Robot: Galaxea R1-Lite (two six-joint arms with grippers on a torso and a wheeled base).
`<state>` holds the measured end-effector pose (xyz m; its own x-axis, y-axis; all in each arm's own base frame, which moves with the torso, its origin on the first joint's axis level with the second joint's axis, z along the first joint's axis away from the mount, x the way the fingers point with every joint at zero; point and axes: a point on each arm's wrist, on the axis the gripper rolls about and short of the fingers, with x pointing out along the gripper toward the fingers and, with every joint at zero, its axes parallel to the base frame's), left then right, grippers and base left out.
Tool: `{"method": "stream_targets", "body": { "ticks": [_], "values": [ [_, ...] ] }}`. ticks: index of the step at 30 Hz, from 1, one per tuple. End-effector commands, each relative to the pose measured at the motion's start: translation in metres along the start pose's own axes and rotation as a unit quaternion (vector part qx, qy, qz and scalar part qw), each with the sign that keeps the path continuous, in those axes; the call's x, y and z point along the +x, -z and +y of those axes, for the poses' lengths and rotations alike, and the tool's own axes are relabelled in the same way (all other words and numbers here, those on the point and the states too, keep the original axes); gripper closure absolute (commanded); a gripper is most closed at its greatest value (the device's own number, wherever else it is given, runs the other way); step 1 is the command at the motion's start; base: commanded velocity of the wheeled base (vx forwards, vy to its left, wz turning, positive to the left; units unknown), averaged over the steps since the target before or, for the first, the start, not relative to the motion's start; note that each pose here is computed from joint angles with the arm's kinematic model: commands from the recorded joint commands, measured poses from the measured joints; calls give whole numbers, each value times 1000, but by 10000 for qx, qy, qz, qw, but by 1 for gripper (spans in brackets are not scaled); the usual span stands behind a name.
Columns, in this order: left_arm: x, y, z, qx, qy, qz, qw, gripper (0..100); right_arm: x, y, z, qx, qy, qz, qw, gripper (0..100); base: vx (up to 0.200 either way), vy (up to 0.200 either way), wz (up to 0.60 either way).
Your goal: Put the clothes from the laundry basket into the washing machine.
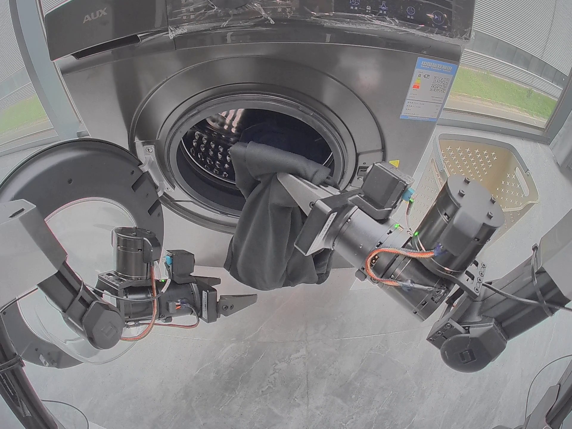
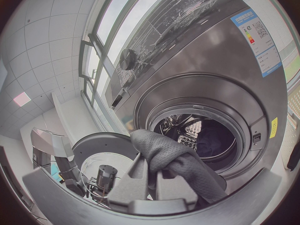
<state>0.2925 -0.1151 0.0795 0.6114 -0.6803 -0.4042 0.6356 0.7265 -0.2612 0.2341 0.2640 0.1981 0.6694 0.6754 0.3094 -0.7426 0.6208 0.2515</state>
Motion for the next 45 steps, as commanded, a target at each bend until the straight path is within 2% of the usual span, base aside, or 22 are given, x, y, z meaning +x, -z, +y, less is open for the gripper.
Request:
{"method": "stream_targets", "body": {
  "ticks": [1,6,10,12,17,21,23,24,26,34,45],
  "values": [
    [16,3,7,-98,2,48,9999,0,-1,0,4,15,13,-15,10000,100,0,0,0],
    [31,2,15,-11,-4,-142,9999,0,-1,2,9,30,12,-5,10000,100,0,0,0],
    [34,-2,16,43,10,-300,9995,0,-1,2,9,29,14,3,10000,100,0,0,0],
    [32,-6,14,101,42,-419,9991,0,-1,2,9,29,14,3,10000,100,0,0,0],
    [30,-7,12,88,67,-504,9987,0,-1,2,7,7,42,-5,10000,100,0,0,0],
    [19,-7,1,148,145,-575,9981,0,0,2,3,-11,95,-4,10000,100,0,0,0],
    [17,-8,0,160,154,-594,9980,0,0,2,2,-13,102,-6,9999,100,0,0,0],
    [13,-9,-6,204,214,-627,9976,0,0,2,3,-13,101,-13,9999,100,0,0,0],
    [13,-8,-8,209,228,-623,9976,0,0,2,3,-13,101,-13,9999,100,0,0,0],
    [28,3,1,151,184,-484,9985,0,-1,1,4,-15,92,-18,10000,100,0,0,0],
    [47,2,13,183,12,-771,9969,0,0,1,6,-5,62,-18,10000,100,0,0,0]
  ]
}}
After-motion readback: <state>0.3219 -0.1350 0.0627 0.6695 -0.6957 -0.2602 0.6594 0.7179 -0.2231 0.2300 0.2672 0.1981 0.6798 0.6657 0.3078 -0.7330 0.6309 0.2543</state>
